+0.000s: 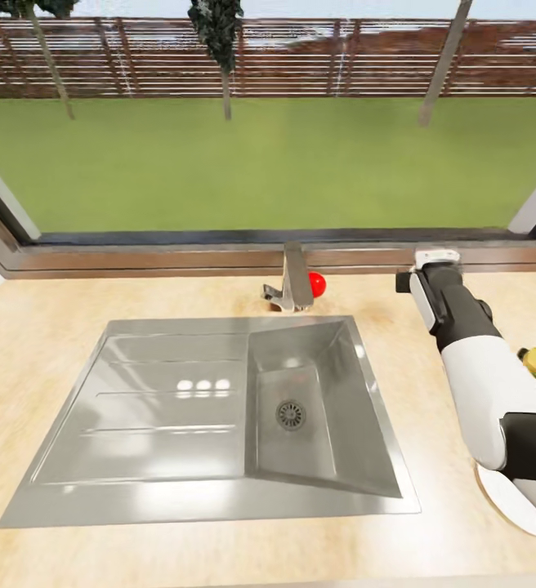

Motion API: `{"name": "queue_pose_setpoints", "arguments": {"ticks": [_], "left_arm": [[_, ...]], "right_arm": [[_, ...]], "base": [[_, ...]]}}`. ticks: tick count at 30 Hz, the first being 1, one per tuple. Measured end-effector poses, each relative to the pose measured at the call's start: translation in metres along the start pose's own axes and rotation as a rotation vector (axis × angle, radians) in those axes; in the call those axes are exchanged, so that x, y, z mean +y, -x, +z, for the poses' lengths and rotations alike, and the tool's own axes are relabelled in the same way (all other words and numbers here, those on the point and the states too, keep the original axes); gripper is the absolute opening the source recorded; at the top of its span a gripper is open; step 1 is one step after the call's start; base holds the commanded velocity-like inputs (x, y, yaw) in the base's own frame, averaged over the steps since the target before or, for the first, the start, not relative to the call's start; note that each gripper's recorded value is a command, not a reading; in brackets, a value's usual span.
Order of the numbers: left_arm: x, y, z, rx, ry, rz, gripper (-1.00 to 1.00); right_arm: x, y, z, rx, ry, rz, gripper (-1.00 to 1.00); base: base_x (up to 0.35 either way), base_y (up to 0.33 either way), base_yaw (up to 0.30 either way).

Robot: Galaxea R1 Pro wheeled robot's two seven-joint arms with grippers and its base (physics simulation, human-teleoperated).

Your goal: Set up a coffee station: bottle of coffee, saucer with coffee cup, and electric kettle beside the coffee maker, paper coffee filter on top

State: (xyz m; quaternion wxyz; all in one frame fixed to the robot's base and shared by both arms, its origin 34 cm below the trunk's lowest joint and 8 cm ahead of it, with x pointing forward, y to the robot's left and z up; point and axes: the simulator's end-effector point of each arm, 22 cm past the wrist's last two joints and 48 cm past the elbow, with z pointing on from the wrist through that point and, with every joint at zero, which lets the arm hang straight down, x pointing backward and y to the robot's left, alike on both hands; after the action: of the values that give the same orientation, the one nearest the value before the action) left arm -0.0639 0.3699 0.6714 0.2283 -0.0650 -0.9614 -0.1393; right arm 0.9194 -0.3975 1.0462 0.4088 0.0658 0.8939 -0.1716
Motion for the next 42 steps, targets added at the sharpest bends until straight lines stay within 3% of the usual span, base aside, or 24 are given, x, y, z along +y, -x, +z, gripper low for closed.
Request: {"name": "queue_pose_setpoints", "arguments": {"ticks": [7, 13, 15, 20, 25, 29, 42], "left_arm": [[0.001, 0.004, 0.0, -0.01, 0.001, -0.001, 1.0], [0.0, 0.01, 0.0, -0.026, -0.001, -0.003, 1.0], [-0.003, 0.014, 0.0, -0.035, -0.005, -0.004, 1.0], [-0.006, 0.023, -0.001, -0.052, -0.009, -0.01, 1.0], [-0.006, 0.029, -0.002, -0.065, -0.009, -0.016, 1.0], [-0.005, 0.036, -0.002, -0.091, -0.007, -0.022, 1.0], [-0.009, 0.059, -0.005, -0.152, -0.016, -0.042, 1.0]], "right_arm": [[-0.002, 0.006, -0.028, -0.155, 0.001, 0.019, -1.0], [-0.004, -0.021, -0.086, -0.293, 0.017, 0.024, -1.0], [0.008, -0.061, -0.104, -0.282, 0.047, 0.024, -1.0], [0.04, -0.088, -0.114, -0.272, 0.103, 0.057, -1.0], [0.053, -0.083, -0.125, -0.334, 0.128, 0.086, -1.0], [0.056, -0.084, -0.129, -0.345, 0.133, 0.092, -1.0], [0.106, -0.078, -0.156, -0.385, 0.226, 0.012, -1.0]], "base": [[0.0, 0.0, 0.0], [0.0, 0.0, 0.0], [0.0, 0.0, 0.0], [0.0, 0.0, 0.0], [0.0, 0.0, 0.0], [0.0, 0.0, 0.0], [0.0, 0.0, 0.0]]}}
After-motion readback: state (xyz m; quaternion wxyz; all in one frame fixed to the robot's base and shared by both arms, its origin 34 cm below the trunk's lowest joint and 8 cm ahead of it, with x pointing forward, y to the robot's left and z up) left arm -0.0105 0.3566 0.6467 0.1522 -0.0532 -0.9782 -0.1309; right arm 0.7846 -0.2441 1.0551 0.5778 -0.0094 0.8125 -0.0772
